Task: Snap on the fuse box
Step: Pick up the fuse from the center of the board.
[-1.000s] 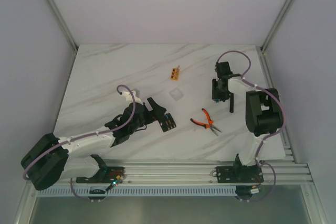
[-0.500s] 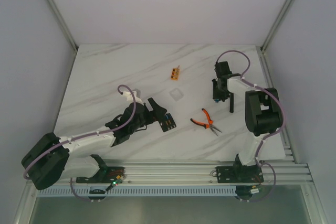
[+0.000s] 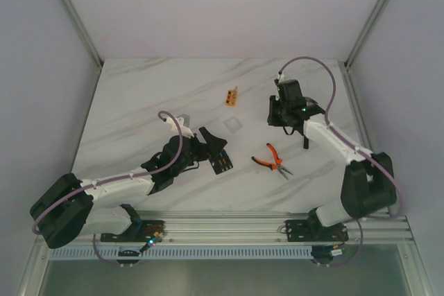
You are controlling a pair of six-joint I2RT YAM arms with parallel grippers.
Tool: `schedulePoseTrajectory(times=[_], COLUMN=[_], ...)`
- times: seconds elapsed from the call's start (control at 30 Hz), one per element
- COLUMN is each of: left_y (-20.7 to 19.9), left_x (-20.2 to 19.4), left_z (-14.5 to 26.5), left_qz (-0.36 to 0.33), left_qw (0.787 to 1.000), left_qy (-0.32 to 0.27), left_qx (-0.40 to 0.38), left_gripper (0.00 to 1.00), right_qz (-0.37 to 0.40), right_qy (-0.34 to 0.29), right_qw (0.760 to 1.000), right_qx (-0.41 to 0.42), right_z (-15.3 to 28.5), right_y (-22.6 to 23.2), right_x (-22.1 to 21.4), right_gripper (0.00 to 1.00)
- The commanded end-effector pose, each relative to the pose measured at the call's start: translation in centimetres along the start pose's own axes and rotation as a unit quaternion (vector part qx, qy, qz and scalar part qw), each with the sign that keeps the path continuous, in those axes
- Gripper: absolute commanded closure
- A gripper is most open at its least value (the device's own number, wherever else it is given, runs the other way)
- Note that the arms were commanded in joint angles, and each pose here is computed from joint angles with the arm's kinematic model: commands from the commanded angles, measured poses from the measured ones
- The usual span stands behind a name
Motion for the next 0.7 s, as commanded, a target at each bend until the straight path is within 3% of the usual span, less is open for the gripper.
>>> schedulePoseTrajectory(times=[0.0, 0.13, 0.27, 0.67], left_y=[-2.3, -4.0, -5.8, -8.4], left_x=[0.8, 1.0, 0.7, -1.4], left_z=[-0.4, -0.6, -1.2, -3.8], left_qz=[-0.012, -0.024, -0.05, -0.117], left_qw=[0.998, 0.994, 0.99, 0.983], left_qy=[-0.043, -0.075, -0.084, -0.07], left_qx=[-0.049, -0.075, -0.098, -0.12], left_gripper=[0.1, 0.21, 0.26, 0.48], right_qz=[-0.045, -0.07, -0.083, -0.097], right_qy=[-0.055, -0.098, -0.117, -0.141], right_qw=[0.996, 0.987, 0.98, 0.968], right_qx=[0.057, 0.107, 0.137, 0.182], right_z=[2.7, 4.9, 6.3, 7.9], right_y=[2.9, 5.5, 7.5, 10.2], right_x=[0.5, 0.7, 0.6, 0.3], right_gripper=[0.76, 0.76, 0.76, 0.77])
Point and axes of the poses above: each gripper's point midway between its finger pads, its own z axis back along the fingers, its own y axis along the line the jaws close on, x = y × z, the point moved 4 cm from there along z, back along the fingers, and after that the axes turned 9 degrees about z, right-handed, at the moved point
